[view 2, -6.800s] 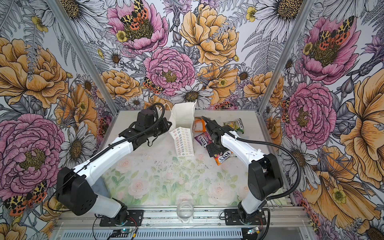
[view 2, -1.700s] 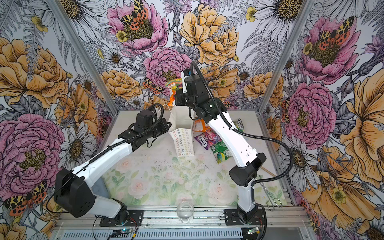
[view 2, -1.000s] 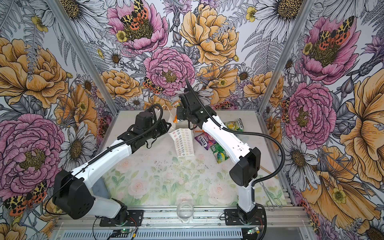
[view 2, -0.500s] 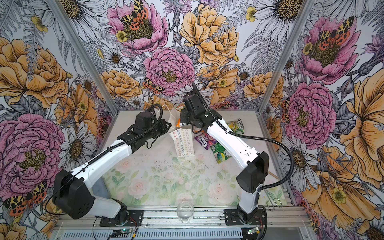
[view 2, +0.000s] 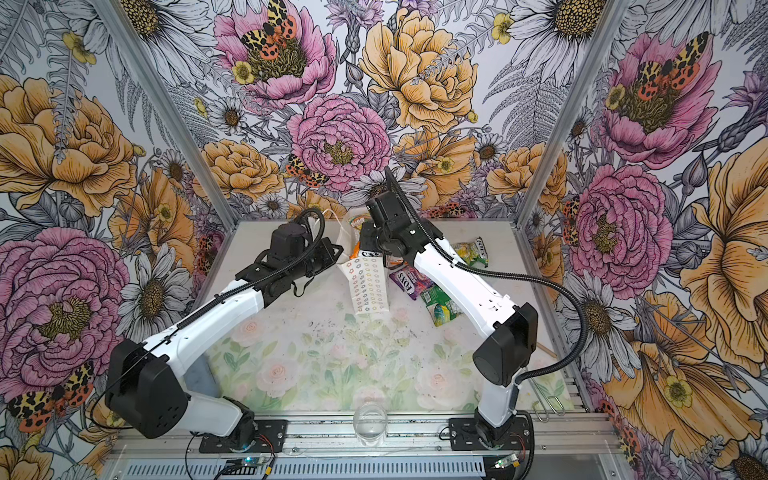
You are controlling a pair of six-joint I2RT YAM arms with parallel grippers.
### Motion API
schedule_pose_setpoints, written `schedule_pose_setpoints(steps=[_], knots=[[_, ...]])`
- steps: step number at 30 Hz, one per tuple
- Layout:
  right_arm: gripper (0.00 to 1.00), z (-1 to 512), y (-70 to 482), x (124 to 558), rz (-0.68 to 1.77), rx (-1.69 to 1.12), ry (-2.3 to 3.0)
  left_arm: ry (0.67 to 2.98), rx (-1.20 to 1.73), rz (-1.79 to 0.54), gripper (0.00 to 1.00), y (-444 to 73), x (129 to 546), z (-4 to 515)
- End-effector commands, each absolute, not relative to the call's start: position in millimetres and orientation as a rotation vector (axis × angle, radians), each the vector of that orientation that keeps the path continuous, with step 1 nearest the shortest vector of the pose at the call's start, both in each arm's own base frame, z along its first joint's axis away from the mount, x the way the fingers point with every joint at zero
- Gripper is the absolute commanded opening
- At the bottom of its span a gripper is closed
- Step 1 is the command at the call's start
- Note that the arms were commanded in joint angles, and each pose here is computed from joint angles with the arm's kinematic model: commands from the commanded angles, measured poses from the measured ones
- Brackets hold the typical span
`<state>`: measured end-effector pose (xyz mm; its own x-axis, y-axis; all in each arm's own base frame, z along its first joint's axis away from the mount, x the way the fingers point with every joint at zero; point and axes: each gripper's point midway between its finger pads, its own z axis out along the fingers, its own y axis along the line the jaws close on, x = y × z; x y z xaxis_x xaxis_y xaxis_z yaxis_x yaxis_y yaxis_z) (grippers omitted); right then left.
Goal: Place the snacks into the paper bag
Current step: 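Lower the fruits packet into the bag opening with the right gripper, then open the right gripper and lift it out of the bag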
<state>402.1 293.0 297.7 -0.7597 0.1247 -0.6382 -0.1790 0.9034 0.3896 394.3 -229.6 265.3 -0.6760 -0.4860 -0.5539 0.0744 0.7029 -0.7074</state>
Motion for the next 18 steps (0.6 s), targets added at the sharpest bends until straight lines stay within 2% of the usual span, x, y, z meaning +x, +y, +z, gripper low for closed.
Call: schedule_pose_setpoints(steps=[1, 8, 12, 15, 18], knots=[[0.00, 323.1, 292.1, 393.5, 0.629, -0.026, 2.322, 2.111, -0.305, -0.959, 0.02, -232.4, 393.2, 273.2], [0.02, 320.8, 290.9, 387.9, 0.640, -0.008, 2.353, 2.110, -0.307, -0.952, 0.02, -231.0, 392.4, 274.0], [0.08, 320.5, 288.8, 385.7, 0.634, -0.001, 2.364, 2.107, -0.313, -0.945, 0.02, -229.0, 393.3, 274.4], [0.18, 319.9, 288.6, 385.5, 0.633, 0.002, 2.367, 2.109, -0.311, -0.949, 0.02, -229.8, 393.7, 274.4], [0.22, 319.2, 289.8, 385.7, 0.638, 0.002, 2.370, 2.111, -0.309, -0.949, 0.02, -230.7, 394.3, 273.7]])
